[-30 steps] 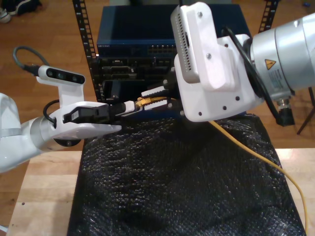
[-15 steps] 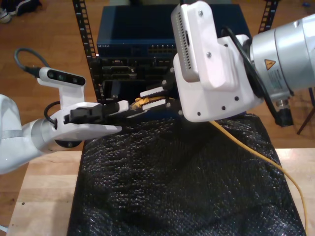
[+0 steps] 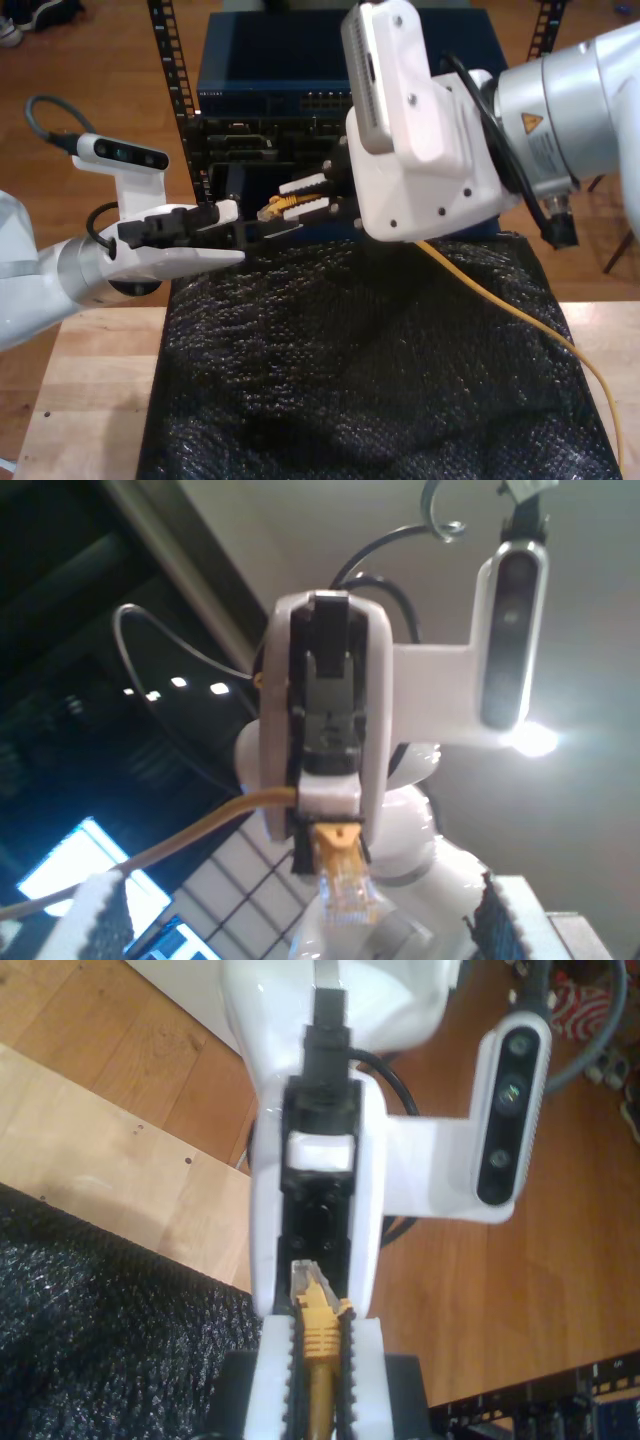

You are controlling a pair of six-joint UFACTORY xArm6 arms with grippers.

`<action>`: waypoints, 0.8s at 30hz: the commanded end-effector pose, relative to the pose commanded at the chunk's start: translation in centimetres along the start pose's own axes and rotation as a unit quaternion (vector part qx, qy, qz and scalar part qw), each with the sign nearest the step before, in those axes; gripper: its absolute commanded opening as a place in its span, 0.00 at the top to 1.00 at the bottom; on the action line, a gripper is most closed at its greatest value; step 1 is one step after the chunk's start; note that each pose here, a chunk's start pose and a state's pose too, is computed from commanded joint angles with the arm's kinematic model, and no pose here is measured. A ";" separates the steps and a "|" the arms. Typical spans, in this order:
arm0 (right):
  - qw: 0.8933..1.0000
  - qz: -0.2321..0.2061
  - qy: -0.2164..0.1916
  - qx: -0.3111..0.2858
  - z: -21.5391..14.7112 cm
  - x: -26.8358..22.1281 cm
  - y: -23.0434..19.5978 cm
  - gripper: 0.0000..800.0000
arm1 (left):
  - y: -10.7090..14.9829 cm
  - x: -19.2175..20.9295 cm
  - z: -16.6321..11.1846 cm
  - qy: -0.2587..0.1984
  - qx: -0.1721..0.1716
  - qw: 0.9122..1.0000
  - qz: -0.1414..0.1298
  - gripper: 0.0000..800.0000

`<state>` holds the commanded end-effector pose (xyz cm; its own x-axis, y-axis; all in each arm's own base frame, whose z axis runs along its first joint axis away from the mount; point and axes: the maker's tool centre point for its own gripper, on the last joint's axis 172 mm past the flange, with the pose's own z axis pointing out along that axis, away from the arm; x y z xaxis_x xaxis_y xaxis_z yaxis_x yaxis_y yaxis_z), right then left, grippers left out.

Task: Grab the cable and plug it in

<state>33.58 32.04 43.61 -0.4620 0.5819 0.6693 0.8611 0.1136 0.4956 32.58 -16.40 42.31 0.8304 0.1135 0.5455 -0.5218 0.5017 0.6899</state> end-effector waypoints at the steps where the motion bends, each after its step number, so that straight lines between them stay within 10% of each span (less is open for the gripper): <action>1: 1.000 0.007 -0.002 -0.003 -0.2 -0.2 0.5 1.00 | -0.1 0.4 -0.3 -0.001 0.010 1.000 0.007 0.01; 24: 0.979 0.199 -0.044 0.019 -2.6 -10.2 2.2 1.00 | 0.3 5.3 -4.3 -0.136 0.174 0.970 0.101 0.00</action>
<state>39.66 24.27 39.34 -0.0698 0.6526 0.7545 0.9772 -0.1072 0.1831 37.70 -11.97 43.41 0.6475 -0.0743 0.7584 -0.7415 0.1683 0.6495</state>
